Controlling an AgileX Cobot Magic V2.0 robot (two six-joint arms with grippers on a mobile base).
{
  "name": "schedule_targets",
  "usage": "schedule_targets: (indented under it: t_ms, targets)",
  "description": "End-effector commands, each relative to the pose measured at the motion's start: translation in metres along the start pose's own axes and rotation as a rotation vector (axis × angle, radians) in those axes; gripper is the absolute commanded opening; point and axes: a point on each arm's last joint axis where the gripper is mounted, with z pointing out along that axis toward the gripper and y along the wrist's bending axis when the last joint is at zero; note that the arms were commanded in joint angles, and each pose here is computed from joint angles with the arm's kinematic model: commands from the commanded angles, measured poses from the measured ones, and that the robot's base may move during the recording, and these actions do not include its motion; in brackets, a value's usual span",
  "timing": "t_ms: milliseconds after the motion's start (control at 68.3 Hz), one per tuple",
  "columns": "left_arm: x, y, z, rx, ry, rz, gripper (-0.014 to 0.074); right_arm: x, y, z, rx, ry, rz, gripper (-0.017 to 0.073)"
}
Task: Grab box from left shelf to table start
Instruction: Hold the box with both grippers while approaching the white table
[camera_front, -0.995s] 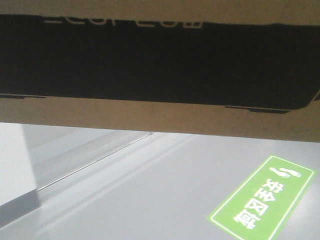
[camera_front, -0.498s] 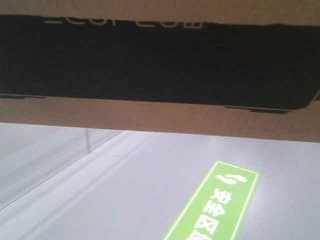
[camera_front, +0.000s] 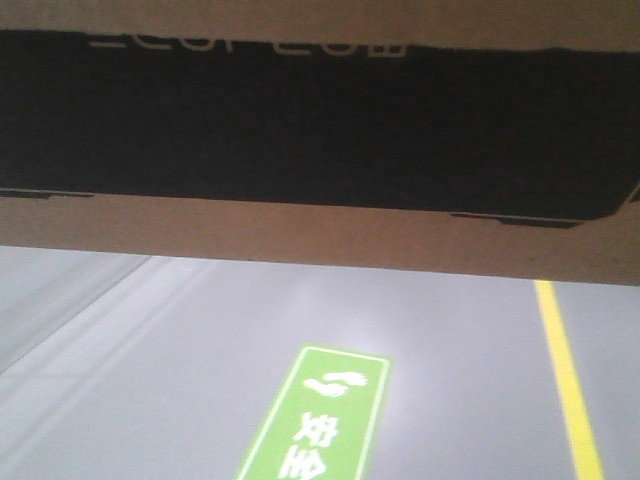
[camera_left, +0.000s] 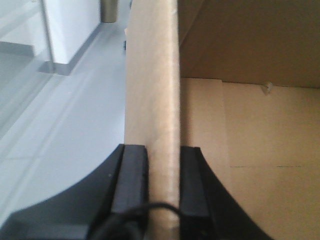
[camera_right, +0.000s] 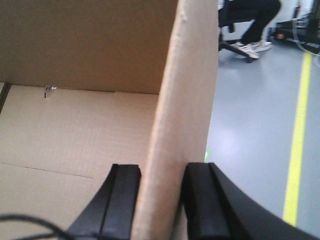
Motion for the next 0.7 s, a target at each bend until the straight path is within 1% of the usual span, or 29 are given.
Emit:
schedule_targets:
  t_ms: [0, 688]
  targets:
    - [-0.0228, -0.0069, -0.0117, 0.075, -0.190, -0.078, -0.0096, -0.0248, 0.0009, -0.0071, 0.014, -0.207, -0.048, 0.0059]
    - [-0.0228, -0.0069, -0.0117, 0.075, -0.190, -0.078, -0.0097, -0.0248, 0.0009, -0.0071, 0.014, -0.207, -0.048, 0.0059]
